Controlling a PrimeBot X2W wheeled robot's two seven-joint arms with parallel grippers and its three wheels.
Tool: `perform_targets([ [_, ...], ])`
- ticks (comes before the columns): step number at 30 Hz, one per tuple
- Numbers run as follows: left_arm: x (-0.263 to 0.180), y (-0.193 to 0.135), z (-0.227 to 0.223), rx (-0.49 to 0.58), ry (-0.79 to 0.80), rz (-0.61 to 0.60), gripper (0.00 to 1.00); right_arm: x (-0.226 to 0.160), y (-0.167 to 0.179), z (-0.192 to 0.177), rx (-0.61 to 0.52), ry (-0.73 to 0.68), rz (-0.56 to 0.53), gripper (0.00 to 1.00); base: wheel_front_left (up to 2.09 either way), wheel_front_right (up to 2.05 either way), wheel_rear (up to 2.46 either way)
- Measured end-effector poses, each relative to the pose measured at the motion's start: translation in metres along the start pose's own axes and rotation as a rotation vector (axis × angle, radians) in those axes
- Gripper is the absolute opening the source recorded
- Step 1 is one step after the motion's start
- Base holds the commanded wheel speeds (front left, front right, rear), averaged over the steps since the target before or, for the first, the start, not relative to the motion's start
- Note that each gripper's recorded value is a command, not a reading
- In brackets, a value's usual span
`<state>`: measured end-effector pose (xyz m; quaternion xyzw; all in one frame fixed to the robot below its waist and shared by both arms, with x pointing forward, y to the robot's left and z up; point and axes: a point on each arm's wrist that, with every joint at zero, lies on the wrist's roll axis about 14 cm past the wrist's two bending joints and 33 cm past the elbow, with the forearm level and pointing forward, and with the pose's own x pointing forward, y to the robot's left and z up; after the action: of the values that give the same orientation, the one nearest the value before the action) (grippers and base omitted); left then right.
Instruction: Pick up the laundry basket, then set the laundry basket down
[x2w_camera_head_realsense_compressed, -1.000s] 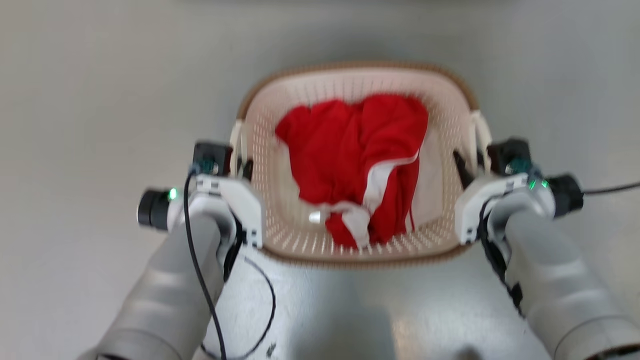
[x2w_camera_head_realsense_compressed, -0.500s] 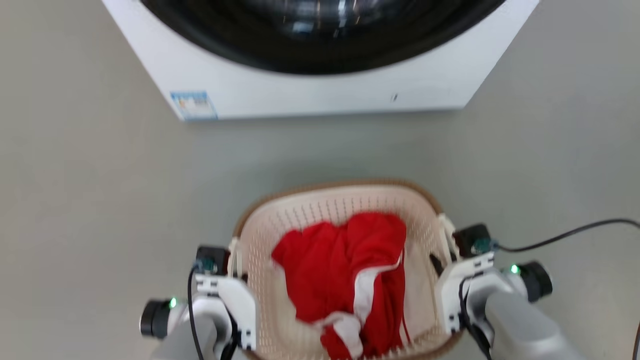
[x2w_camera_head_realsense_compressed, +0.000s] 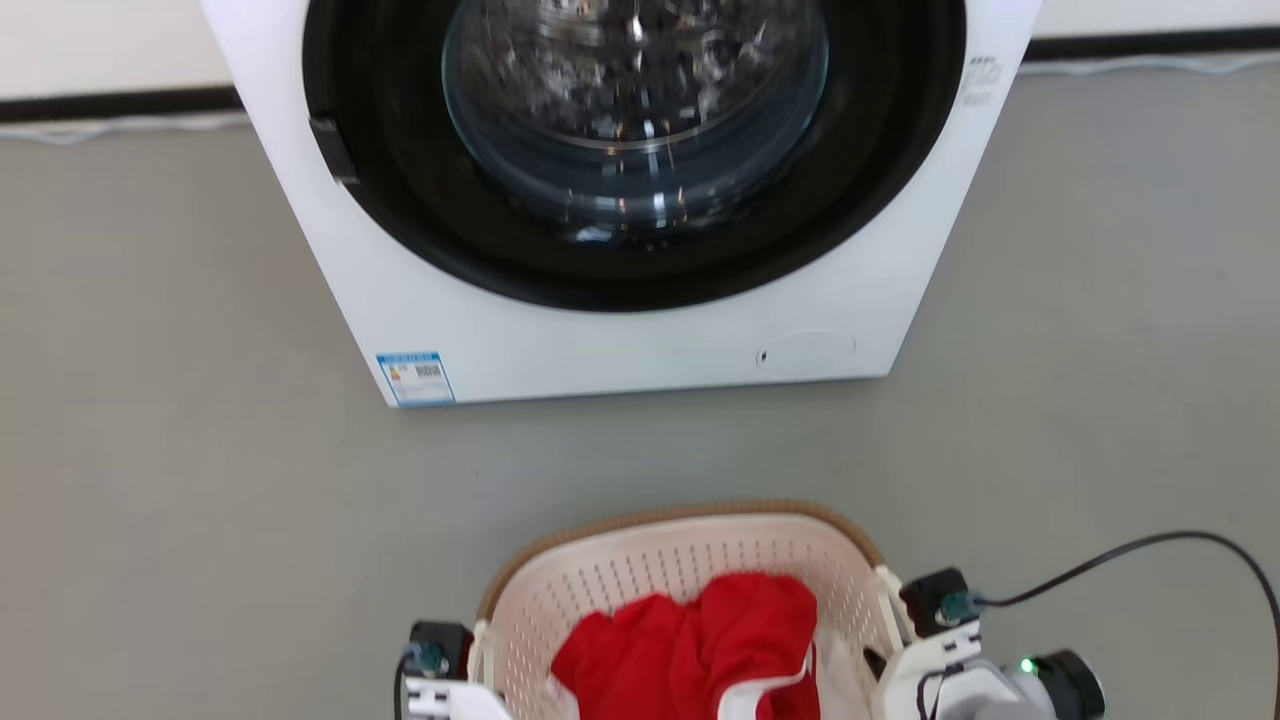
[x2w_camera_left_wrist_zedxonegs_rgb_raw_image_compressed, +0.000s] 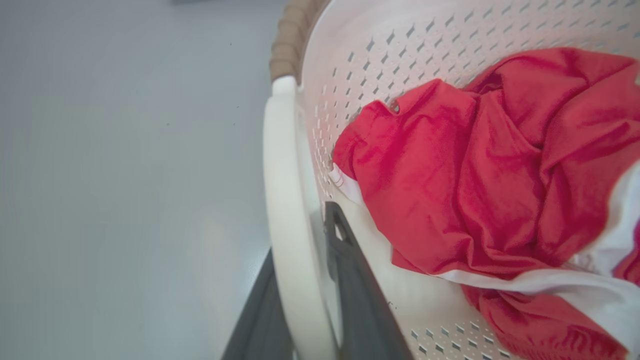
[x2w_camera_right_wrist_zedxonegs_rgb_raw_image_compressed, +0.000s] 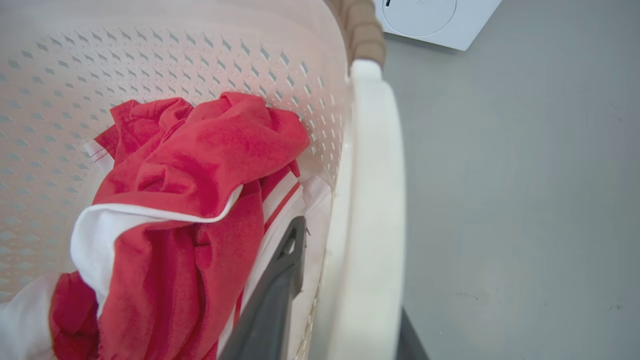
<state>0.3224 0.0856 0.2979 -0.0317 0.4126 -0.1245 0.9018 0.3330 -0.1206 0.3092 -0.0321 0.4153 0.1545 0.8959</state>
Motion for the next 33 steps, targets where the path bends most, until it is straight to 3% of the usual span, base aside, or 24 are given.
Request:
perform_targets([
  [33,-0.017,0.003,-0.015,-0.031,0.002,0.027,0.0,-0.009,0.017,-0.007,-0.016,0.011,0.033,0.0,0.0,0.0,0.0],
])
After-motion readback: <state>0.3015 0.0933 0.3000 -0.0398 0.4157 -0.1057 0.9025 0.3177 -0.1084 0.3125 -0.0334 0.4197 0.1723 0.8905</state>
